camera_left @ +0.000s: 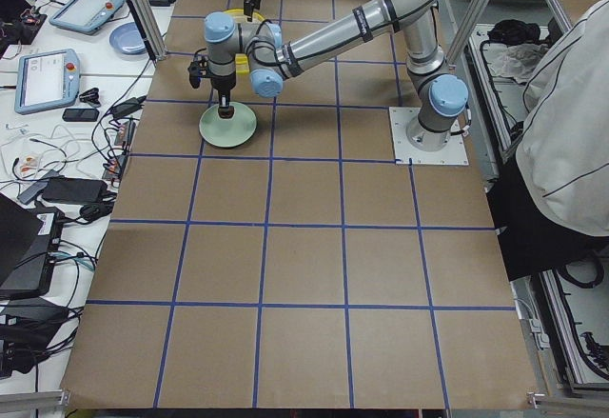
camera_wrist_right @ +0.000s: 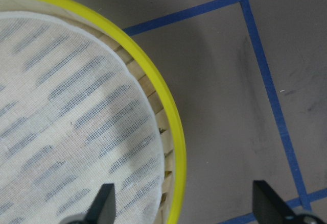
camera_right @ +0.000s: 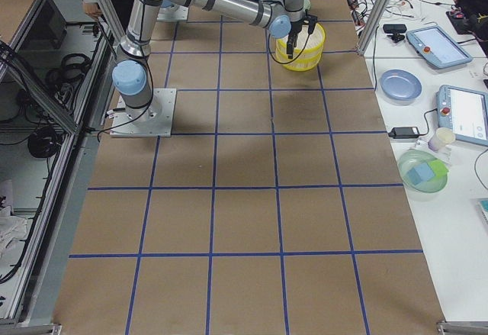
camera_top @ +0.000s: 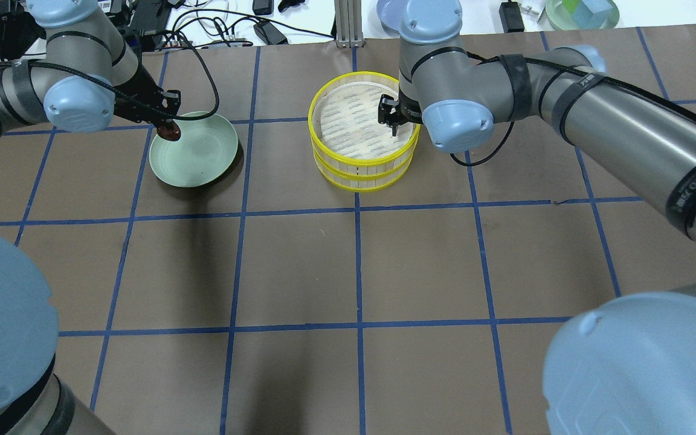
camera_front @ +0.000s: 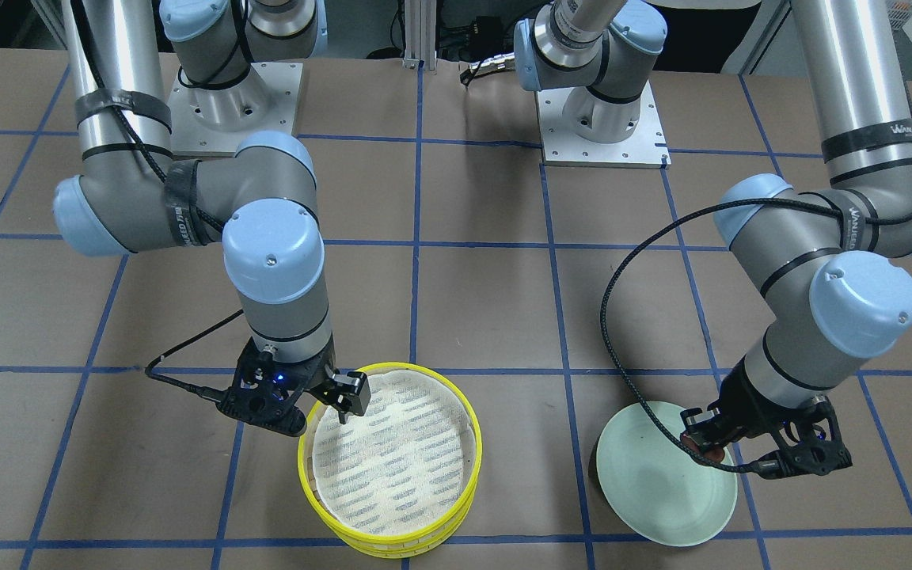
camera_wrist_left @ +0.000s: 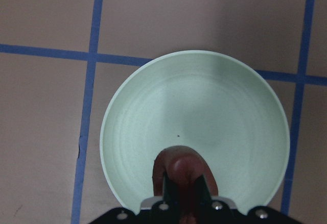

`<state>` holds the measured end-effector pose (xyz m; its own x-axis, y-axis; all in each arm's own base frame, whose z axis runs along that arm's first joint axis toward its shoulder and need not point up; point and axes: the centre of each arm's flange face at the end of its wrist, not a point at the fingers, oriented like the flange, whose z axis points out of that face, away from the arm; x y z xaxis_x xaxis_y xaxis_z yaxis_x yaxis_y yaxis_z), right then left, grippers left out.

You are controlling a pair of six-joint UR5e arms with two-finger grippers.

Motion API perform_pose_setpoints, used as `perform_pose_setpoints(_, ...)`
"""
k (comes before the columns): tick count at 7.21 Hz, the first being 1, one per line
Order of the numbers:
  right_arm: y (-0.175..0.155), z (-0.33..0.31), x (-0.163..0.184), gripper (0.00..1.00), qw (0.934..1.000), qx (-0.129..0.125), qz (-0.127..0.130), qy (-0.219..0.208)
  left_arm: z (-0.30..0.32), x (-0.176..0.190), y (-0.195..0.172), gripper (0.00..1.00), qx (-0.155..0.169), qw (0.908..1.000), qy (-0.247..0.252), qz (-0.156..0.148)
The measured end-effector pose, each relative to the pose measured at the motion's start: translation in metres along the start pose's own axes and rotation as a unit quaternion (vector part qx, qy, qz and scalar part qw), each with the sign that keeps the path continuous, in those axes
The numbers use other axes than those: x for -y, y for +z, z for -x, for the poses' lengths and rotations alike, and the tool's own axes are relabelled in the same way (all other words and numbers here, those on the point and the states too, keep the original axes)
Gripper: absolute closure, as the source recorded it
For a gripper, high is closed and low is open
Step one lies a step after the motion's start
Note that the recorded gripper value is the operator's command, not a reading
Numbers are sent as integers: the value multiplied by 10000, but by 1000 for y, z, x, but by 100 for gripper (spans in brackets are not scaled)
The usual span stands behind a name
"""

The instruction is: Stack buns with steamer

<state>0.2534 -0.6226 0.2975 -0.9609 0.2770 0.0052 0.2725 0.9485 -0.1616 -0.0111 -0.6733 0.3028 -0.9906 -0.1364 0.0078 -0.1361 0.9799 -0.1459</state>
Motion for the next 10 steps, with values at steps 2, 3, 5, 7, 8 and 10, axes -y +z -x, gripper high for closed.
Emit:
perform_pose_setpoints(2, -75, -32, 2, 0, 9991, 23, -24, -419, -31, -8, -32, 100, -341, 9987, -338, -172)
perform_pose_setpoints(3, -122, -60, -4, 0, 9971, -9, 28, -763, -60, -16, -48, 100, -490, 9972, -507, -245)
perform_pose_setpoints(5, -221, -109, -41, 0, 9882, -30, -47, -1532, -127, -37, -72, 100, -1055, 9889, -1006, -284)
perform_pose_setpoints(7, -273, -135, -84, 0, 9824, -72, 75, -1864, -188, -56, -73, 100, -1682, 9760, -1378, -80)
perform_pose_setpoints(8, -279, -138, -90, 0, 9786, -58, 121, -2051, -211, -65, -68, 100, -1856, 9725, -1408, 61)
perform_pose_setpoints(10, -272, -136, -89, 0, 9728, 14, 186, -2310, -238, -72, -52, 23, -2119, 9654, -1503, 230)
